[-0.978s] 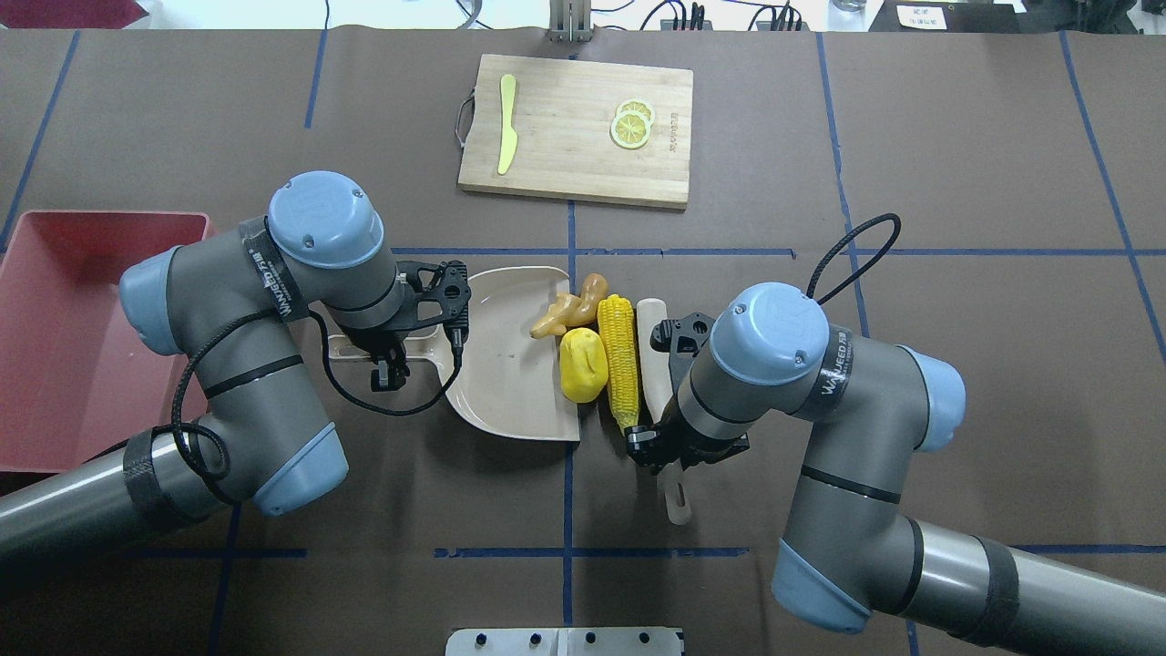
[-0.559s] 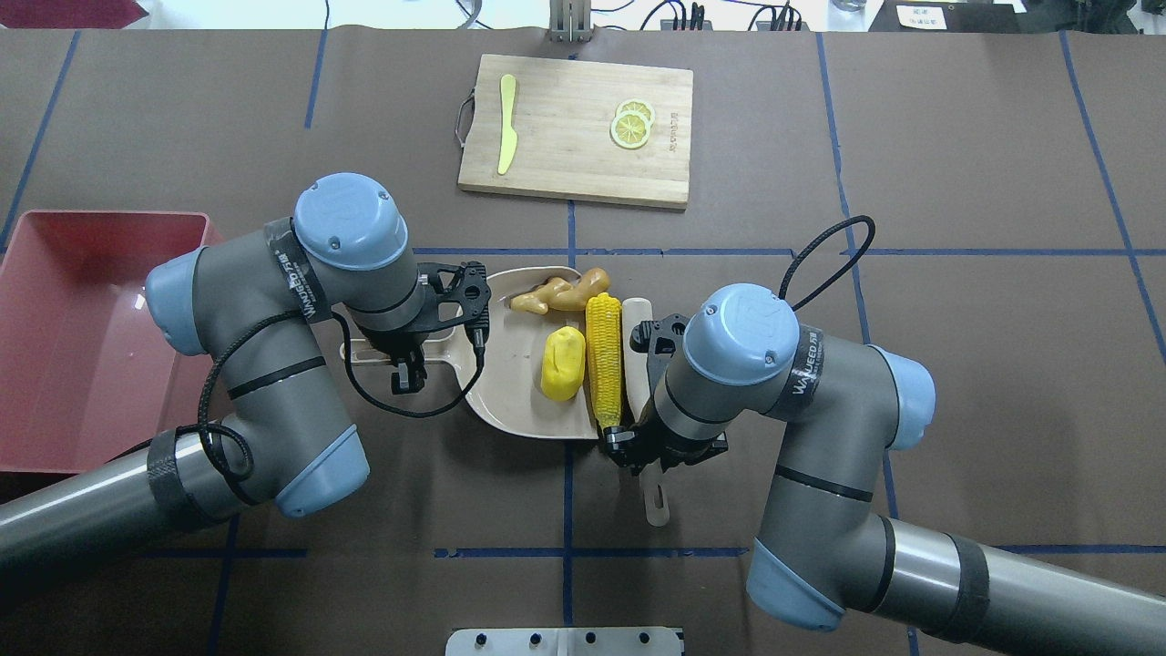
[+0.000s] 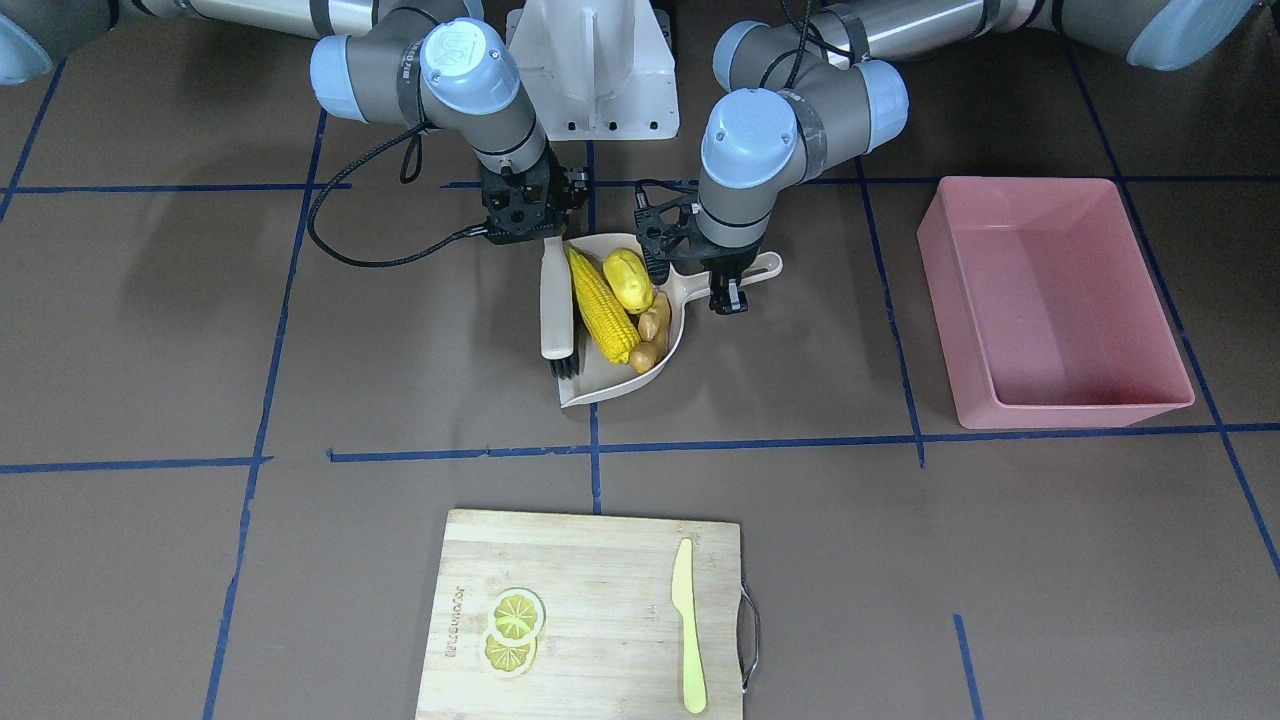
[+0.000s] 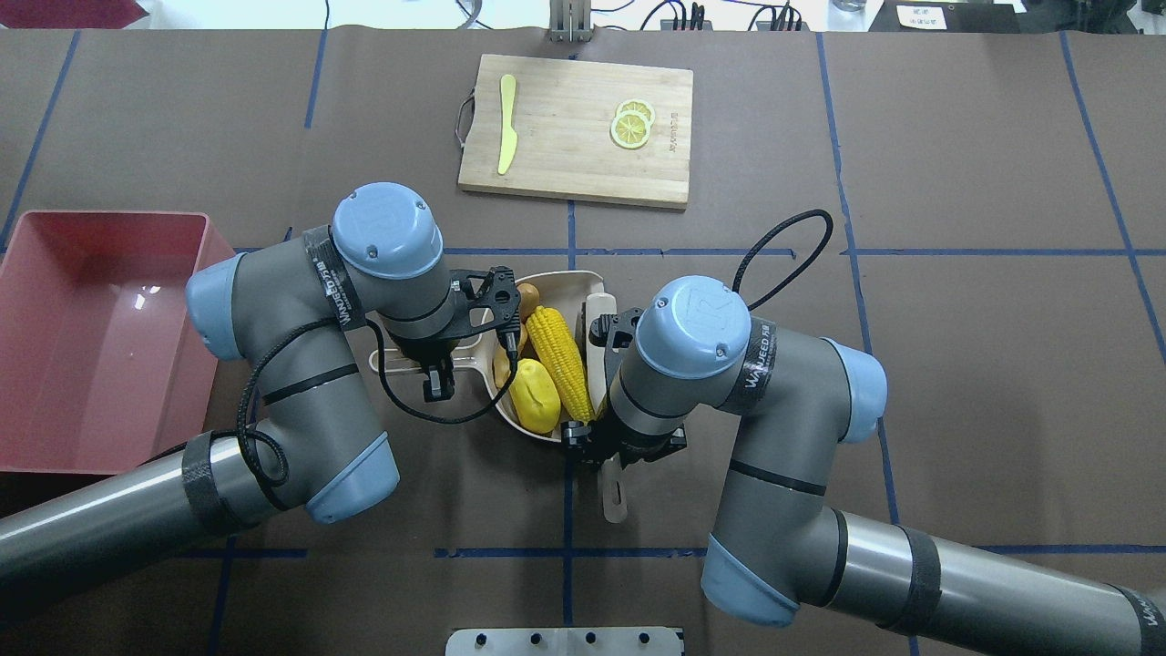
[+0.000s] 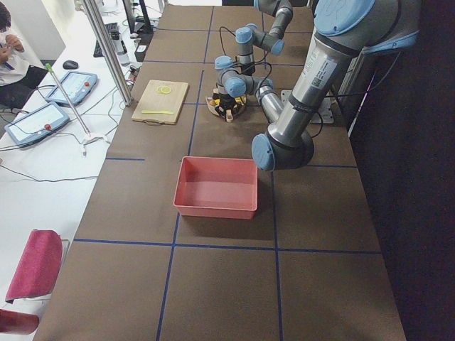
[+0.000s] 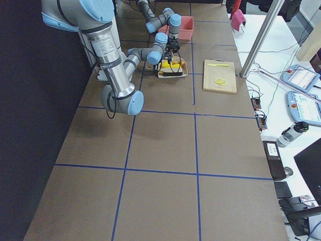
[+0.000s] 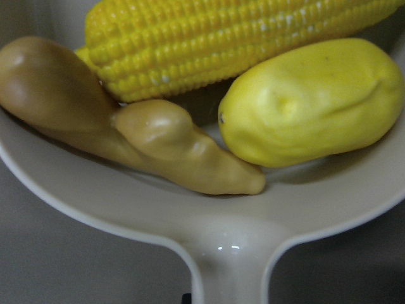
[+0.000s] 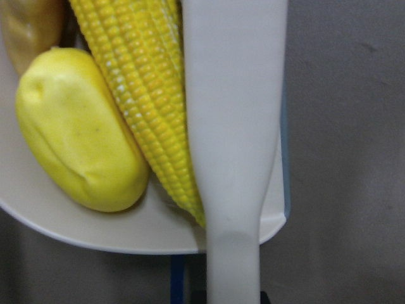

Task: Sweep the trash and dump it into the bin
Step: 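Sweep the corn, squash and ginger into the dustpan with the right gripper's brush, then lift the dustpan toward the pink bin with the left gripper while the right withdraws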

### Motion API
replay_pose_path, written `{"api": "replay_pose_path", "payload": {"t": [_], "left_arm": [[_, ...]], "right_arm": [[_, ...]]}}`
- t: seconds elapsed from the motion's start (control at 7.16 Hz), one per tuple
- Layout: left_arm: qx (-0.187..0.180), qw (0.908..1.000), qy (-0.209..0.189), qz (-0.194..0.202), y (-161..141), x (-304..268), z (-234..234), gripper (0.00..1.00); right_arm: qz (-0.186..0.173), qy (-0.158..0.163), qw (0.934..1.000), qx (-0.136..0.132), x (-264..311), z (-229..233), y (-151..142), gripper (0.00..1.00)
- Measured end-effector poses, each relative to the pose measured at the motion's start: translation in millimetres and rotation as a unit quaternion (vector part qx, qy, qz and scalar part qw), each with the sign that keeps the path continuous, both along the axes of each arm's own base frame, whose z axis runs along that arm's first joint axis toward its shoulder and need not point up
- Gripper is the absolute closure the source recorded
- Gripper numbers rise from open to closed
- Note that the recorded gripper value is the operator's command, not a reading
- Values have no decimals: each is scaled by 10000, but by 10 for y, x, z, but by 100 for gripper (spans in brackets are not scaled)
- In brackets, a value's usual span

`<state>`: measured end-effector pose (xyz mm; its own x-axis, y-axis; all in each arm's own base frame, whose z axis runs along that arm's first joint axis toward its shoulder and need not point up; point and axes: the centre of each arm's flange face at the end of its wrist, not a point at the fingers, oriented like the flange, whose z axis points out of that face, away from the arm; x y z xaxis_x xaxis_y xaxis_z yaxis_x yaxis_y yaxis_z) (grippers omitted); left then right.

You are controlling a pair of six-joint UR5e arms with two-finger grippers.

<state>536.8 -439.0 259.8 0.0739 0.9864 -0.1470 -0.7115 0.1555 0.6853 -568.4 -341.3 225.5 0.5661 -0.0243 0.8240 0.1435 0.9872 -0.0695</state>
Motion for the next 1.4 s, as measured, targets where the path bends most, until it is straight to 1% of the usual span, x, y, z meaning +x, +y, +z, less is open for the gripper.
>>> {"api": "replay_pose_path", "payload": {"t": [0.28, 0.56, 0.84, 0.98, 1.12, 1.26, 1.4], "left_arm": [[150, 9995, 275, -9, 21, -23, 119, 82], [204, 9988, 442, -46, 33, -63, 199, 82], [218, 9982, 546, -140, -16, -167, 130, 82], [235, 9972, 658, -252, -61, -305, 22, 82], [271, 9960, 764, -386, -109, -504, -69, 82], [239, 9948, 848, -509, -198, -762, -93, 81], [80, 9937, 946, -597, -359, -1094, -54, 81]], "right_arm": [[141, -36, 9999, -23, 175, -7, -174, 100], [284, -119, 9995, -65, 455, -31, -352, 100], [481, -276, 9984, -92, 1148, 81, -384, 100], [663, -244, 9974, -130, 1567, 268, -412, 100], [865, -104, 9960, -180, 1961, 543, -452, 100], [979, 96, 9950, -160, 2344, 878, -462, 100], [935, 316, 9951, -55, 2738, 1252, -436, 100]]}}
